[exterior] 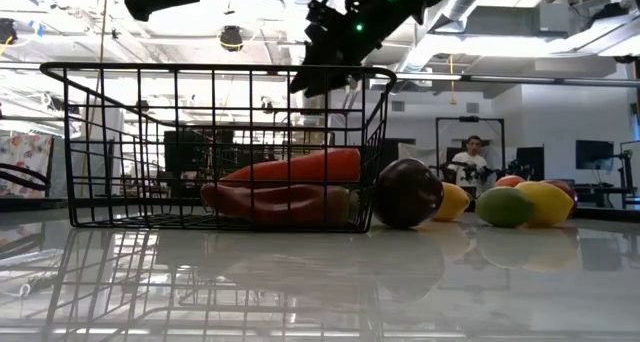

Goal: Sort produce into baskets
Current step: Put the top lemon into the gold wire basket, then put the garlic from the gold wire basket to the black wire basket

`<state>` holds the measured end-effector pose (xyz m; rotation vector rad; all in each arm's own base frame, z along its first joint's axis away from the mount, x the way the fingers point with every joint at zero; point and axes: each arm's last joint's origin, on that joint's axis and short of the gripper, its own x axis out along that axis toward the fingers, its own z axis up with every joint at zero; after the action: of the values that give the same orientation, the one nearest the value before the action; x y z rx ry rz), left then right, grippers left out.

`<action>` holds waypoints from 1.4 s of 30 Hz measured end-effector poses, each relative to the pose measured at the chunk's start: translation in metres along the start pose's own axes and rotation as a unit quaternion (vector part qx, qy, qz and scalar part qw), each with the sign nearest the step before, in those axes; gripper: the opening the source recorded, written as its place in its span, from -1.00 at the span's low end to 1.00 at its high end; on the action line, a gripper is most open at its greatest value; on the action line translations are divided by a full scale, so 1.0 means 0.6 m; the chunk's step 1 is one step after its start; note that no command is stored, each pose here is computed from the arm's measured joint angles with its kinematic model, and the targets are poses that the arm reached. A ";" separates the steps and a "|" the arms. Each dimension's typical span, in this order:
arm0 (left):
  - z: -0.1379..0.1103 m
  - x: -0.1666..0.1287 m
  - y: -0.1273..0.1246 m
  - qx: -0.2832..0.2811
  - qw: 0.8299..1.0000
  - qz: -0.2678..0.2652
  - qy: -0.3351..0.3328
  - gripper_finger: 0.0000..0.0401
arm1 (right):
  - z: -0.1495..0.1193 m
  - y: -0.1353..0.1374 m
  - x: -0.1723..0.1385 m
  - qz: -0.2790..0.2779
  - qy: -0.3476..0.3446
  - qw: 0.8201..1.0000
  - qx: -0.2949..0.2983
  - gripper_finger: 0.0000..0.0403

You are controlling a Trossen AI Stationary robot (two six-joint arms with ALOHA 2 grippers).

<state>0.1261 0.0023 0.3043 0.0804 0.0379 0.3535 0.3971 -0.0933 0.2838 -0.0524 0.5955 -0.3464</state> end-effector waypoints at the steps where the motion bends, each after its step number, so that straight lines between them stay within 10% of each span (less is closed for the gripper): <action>1: 0.000 0.000 0.000 0.002 1.000 0.000 0.000 0.24 | 0.003 -0.005 -0.001 0.004 0.002 1.000 0.004 0.79; 20: 0.005 0.000 0.003 0.011 0.999 0.028 -0.014 0.24 | 0.068 -0.080 -0.037 0.007 -0.007 1.000 -0.001 0.80; 33: 0.008 0.008 0.000 0.033 0.998 0.040 -0.018 0.24 | 0.104 -0.100 0.073 0.029 0.099 0.992 -0.073 0.80; 42: 0.000 0.008 0.001 0.053 0.997 0.052 0.006 0.24 | 0.051 -0.142 0.148 0.063 0.197 0.974 -0.093 0.72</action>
<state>0.1306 0.0047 0.3042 0.1850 0.0640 0.4553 0.4569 -0.2046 0.2733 -0.1277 1.0196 -0.1746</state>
